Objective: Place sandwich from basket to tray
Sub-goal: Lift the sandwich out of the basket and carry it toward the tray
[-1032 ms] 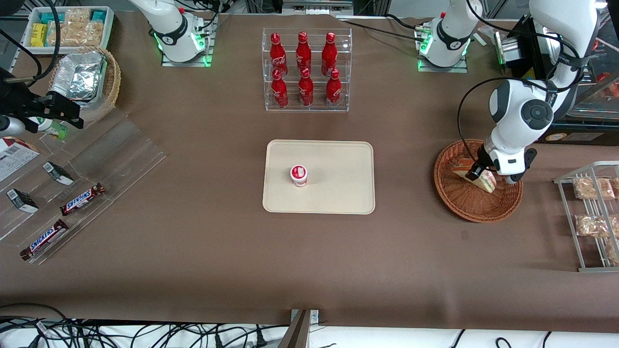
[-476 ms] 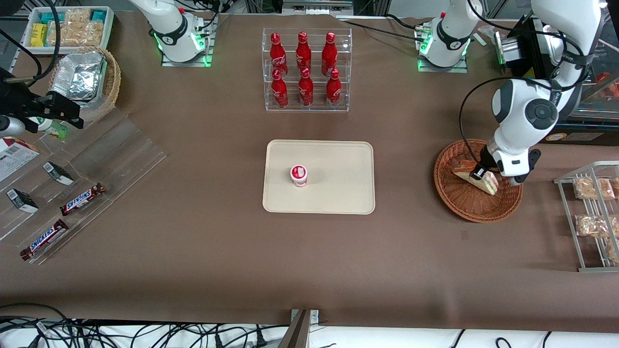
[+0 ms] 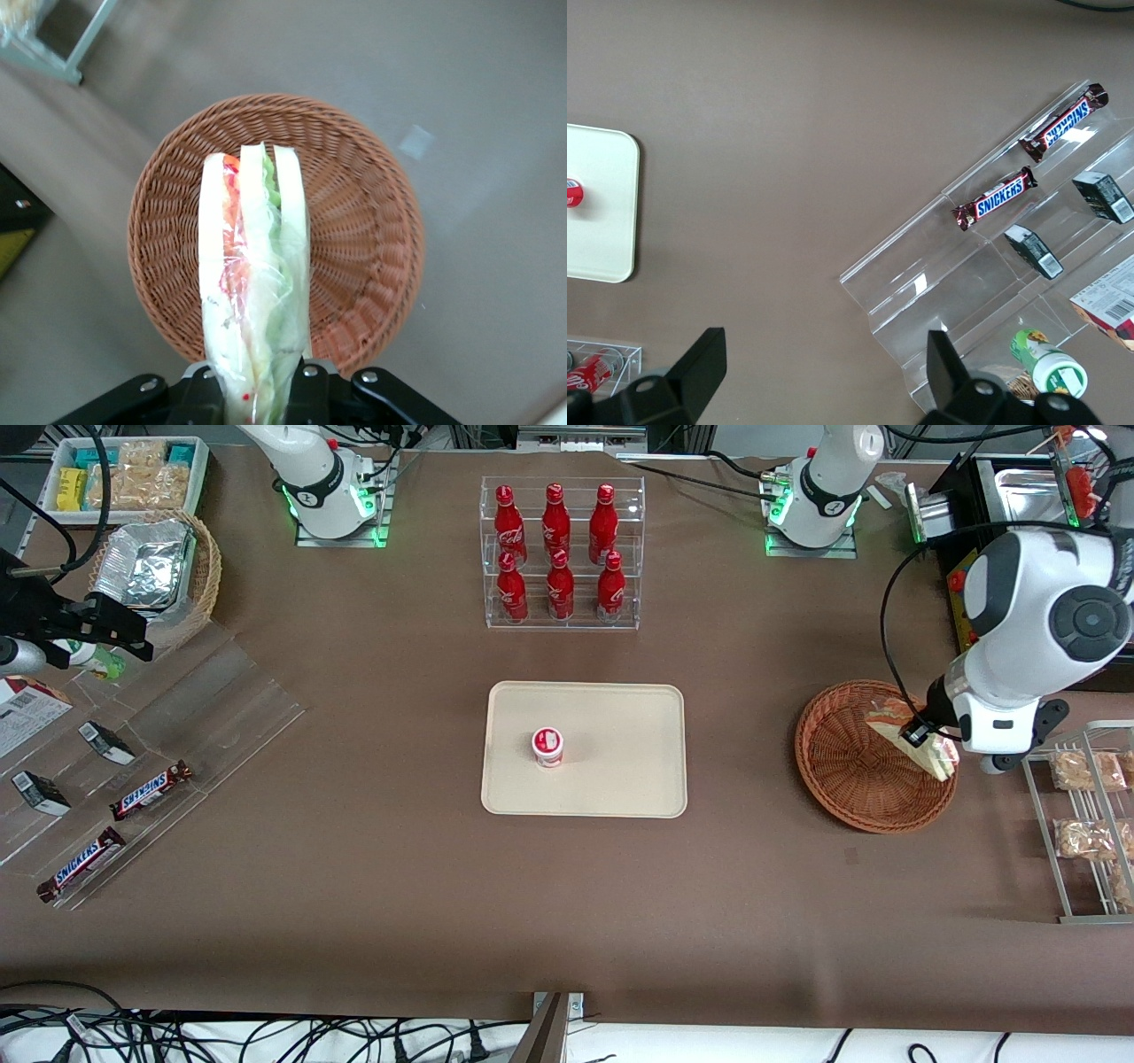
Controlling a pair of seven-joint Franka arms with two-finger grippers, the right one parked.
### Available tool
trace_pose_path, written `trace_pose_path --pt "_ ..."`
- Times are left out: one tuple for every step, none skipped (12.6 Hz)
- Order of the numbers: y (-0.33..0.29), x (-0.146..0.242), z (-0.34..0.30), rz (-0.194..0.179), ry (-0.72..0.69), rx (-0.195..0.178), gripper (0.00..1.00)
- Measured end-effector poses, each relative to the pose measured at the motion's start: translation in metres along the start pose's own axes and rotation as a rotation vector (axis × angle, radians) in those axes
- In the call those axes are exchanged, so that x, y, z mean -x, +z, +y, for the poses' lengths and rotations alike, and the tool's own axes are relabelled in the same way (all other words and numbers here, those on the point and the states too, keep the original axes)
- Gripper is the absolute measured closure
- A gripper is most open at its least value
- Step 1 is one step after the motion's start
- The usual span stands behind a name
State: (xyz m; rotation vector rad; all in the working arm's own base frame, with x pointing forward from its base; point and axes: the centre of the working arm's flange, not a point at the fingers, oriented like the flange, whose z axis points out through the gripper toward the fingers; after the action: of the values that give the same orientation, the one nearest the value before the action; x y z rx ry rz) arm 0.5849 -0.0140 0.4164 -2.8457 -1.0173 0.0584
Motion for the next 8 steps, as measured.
trace_pose_path --pt "-0.016 0.001 0.006 -0.003 0.047 0.009 0.81" --pt "-0.031 0.003 0.012 -0.007 0.099 0.028 0.81" --pt "-0.044 0.008 0.019 -0.013 0.152 0.044 0.81" --pt "-0.056 0.016 0.029 -0.019 0.206 0.049 0.81" --pt "-0.069 0.027 0.039 -0.023 0.260 0.051 0.81" --pt "-0.081 0.040 0.051 -0.022 0.323 0.054 0.81" --pt "-0.091 0.053 0.062 -0.019 0.396 0.059 0.81" --pt "-0.099 0.070 0.076 -0.013 0.488 0.070 0.81"
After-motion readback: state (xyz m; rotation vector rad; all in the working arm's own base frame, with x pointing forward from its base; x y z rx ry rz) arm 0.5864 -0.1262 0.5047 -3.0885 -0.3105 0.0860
